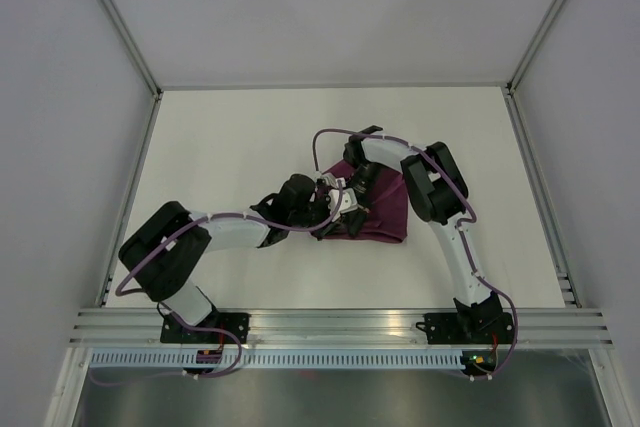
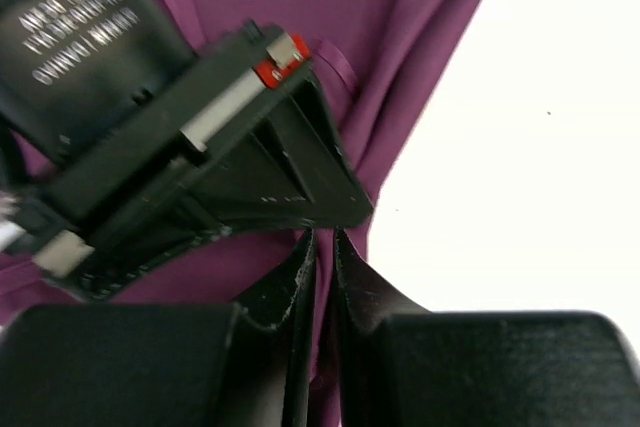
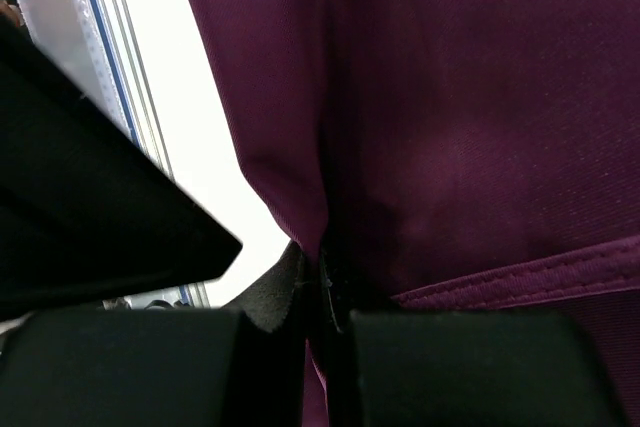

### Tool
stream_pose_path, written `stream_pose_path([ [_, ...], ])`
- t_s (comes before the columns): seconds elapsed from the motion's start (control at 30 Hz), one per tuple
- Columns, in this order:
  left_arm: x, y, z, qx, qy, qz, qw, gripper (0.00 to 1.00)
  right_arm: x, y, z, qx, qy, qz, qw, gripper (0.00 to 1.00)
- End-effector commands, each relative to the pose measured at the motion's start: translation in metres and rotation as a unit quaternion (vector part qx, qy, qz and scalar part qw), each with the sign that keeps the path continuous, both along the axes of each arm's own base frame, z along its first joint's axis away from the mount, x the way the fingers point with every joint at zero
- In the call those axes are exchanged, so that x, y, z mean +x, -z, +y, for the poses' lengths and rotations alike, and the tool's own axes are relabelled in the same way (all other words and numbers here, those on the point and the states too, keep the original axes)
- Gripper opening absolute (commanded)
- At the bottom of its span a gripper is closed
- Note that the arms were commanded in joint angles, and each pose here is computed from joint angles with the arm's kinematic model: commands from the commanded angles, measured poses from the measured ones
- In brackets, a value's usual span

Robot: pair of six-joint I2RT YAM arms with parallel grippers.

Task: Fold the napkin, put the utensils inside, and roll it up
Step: Roll the napkin at the center of the board.

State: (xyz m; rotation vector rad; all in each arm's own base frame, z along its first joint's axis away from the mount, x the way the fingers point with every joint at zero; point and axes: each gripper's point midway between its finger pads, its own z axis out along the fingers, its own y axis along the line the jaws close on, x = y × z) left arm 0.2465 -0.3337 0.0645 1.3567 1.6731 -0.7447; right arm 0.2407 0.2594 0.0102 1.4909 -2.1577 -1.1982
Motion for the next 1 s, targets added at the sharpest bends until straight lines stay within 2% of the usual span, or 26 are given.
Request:
stream_pose_path([
  [0.0,-0.008,-0.008,-0.012,-0.030,0.039,0.017,0.999,0.16,0.022,0.041,-0.015,0.001,-0.037,-0.061,0.997,0.07],
  [0.27,-0.013,0.001,-0.012,-0.029,0.052,0.036,0.998,0.18,0.022,0.037,-0.015,0.014,-0.030,-0.056,0.998,0.07],
  [0.37,-0.008,0.005,-0.013,-0.022,0.048,0.027,0.998,0.23,0.022,0.037,-0.015,0.015,-0.028,-0.054,0.998,0.07],
  [0.63,-0.005,0.015,-0.016,-0.003,0.044,0.012,0.999,0.28,0.021,0.038,-0.016,0.014,-0.028,-0.050,0.998,0.07],
  [0.7,-0.005,0.015,-0.017,0.003,0.044,0.002,0.999,0.32,0.022,0.039,-0.016,0.013,-0.027,-0.051,0.998,0.07],
  [0.97,-0.011,0.028,-0.025,0.045,0.065,-0.008,0.997,0.32,0.023,0.039,-0.016,0.011,-0.024,-0.051,0.998,0.07],
])
